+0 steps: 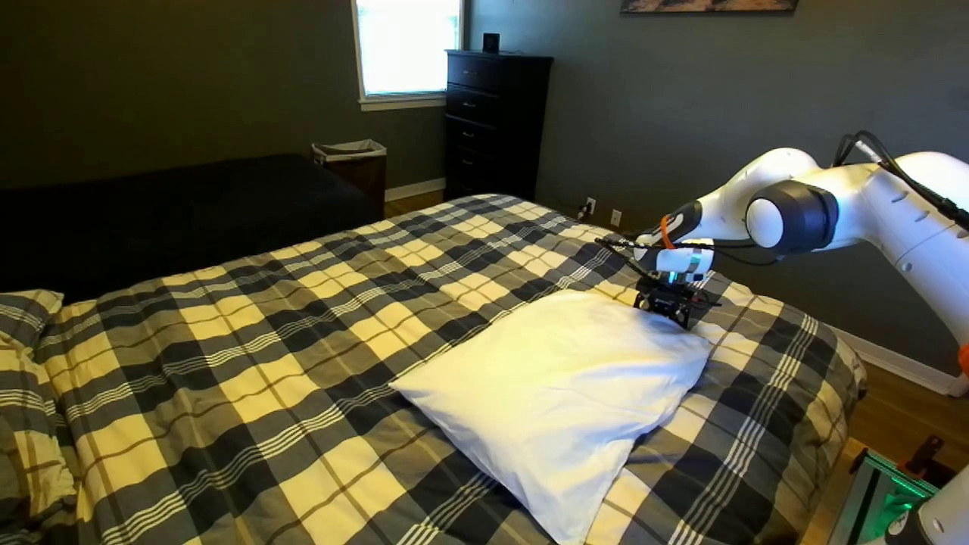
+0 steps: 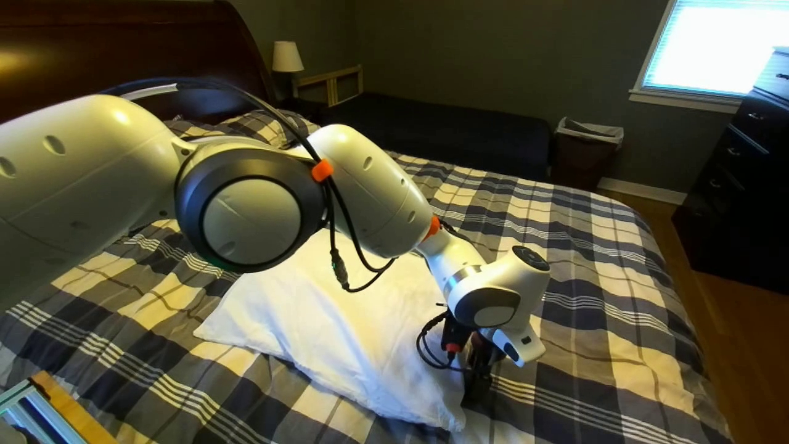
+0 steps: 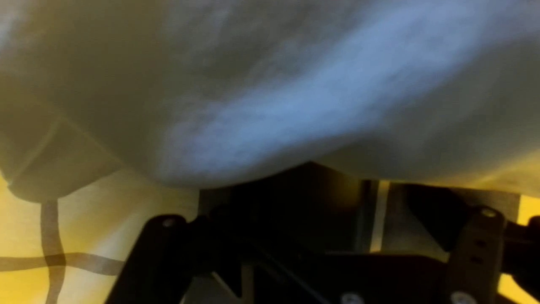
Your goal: Put the remote on the pillow
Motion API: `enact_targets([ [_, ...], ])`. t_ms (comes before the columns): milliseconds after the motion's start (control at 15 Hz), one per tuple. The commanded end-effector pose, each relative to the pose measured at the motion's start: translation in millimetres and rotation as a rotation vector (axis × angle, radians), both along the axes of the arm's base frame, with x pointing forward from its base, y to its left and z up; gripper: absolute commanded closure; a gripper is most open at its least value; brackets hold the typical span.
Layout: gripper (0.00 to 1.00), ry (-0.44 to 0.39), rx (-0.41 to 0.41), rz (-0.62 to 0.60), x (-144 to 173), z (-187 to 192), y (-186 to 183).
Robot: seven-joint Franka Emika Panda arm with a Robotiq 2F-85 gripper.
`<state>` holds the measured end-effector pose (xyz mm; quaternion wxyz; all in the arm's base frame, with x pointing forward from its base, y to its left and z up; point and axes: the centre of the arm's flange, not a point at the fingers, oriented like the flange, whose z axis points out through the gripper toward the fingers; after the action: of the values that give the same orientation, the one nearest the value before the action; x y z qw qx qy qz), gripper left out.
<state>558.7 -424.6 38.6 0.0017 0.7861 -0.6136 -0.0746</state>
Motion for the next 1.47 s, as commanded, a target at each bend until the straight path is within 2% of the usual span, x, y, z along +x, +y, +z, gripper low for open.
enact_targets([
  [0,0.0,-0.029,0.001,-0.038,3,-7,-12],
  [200,0.0,-0.031,-0.002,-0.046,0,-8,-16],
  [267,0.07,-0.024,-0.004,-0.045,0,-9,-17],
  [333,0.25,-0.017,-0.014,-0.044,0,-11,-18],
  [467,0.44,-0.019,-0.017,-0.045,-2,-11,-19],
  [667,0.66,-0.03,-0.019,-0.048,-6,0,-20],
  [1067,0.67,-0.074,-0.039,-0.053,-16,43,-23],
  [1400,0.67,-0.049,-0.06,-0.045,-26,88,-29],
])
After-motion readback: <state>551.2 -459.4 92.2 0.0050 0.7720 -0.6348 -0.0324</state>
